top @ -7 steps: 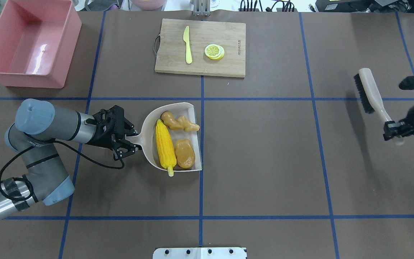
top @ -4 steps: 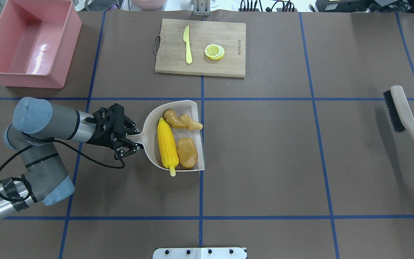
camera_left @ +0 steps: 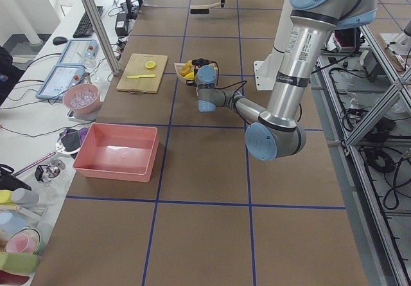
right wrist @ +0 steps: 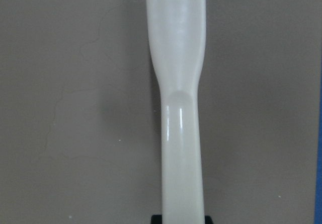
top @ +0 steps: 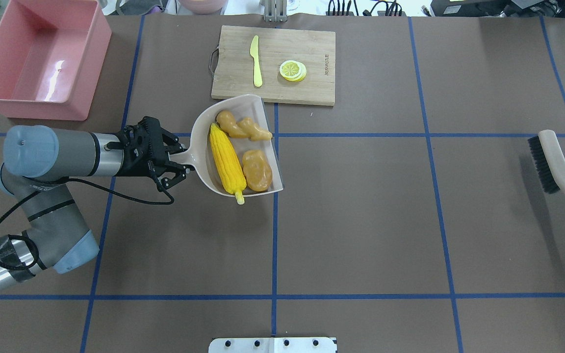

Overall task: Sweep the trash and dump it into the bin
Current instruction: 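Lift the loaded dustpan with the left gripper toward the pink bin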

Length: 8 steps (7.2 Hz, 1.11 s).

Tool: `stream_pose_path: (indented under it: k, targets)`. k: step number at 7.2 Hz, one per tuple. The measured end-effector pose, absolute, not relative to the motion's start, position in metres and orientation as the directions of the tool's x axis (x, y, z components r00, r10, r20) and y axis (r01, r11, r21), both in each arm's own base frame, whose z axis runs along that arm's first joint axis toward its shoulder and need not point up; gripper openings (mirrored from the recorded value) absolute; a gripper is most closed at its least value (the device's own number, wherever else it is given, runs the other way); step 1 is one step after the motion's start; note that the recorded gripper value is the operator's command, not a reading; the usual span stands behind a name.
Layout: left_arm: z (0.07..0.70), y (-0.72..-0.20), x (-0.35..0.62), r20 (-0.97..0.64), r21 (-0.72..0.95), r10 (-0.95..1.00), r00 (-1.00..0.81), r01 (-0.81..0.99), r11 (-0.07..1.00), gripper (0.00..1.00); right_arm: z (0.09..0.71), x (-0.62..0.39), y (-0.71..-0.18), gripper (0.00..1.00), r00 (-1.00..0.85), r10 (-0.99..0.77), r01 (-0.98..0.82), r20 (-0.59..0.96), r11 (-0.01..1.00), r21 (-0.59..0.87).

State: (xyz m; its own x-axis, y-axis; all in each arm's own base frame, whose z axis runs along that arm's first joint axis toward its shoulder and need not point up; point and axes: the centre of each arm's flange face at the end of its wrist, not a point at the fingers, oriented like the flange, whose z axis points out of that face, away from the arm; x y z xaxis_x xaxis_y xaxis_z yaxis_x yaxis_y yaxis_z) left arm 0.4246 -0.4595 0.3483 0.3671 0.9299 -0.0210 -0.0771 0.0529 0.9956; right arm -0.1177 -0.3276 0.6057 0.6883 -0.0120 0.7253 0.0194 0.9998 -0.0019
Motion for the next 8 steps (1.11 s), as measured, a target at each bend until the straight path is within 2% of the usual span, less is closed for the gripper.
stream_pose_path:
  k: [2, 4, 5, 6, 7, 8]
  targets:
    - [0.346, -0.478, 0.408, -0.043, 0.995, 0.871, 0.489, -0.062, 0.084, 0.0, 0.615, -0.119, -0.325, 0.0, 0.692, -0.006, 0.027, 0.722, 0.999, -0.017]
    - [0.347, -0.488, 0.395, -0.203, 0.974, 0.82, 0.535, 0.029, 0.223, 0.0, 0.619, -0.122, -0.324, 0.0, 0.696, -0.006, 0.035, 0.718, 0.999, -0.026]
    - [0.343, -0.493, 0.388, -0.344, 0.935, 0.765, 0.544, 0.123, 0.333, 0.0, 0.621, -0.123, -0.323, 0.0, 0.697, -0.007, 0.039, 0.717, 0.999, -0.028]
    - [0.34, -0.498, 0.382, -0.516, 0.852, 0.664, 0.54, 0.25, 0.46, 0.0, 0.622, -0.124, -0.323, 0.11, 0.698, -0.007, 0.041, 0.716, 0.999, -0.03]
    - [0.337, -0.506, 0.373, -0.647, 0.758, 0.553, 0.525, 0.365, 0.54, 0.0, 0.624, -0.124, -0.323, 0.21, 0.699, -0.007, 0.042, 0.715, 0.999, -0.031]
    - [0.337, -0.519, 0.36, -0.711, 0.696, 0.457, 0.534, 0.444, 0.564, 0.0, 0.625, -0.125, -0.323, 0.4, 0.7, -0.007, 0.044, 0.714, 0.998, -0.033]
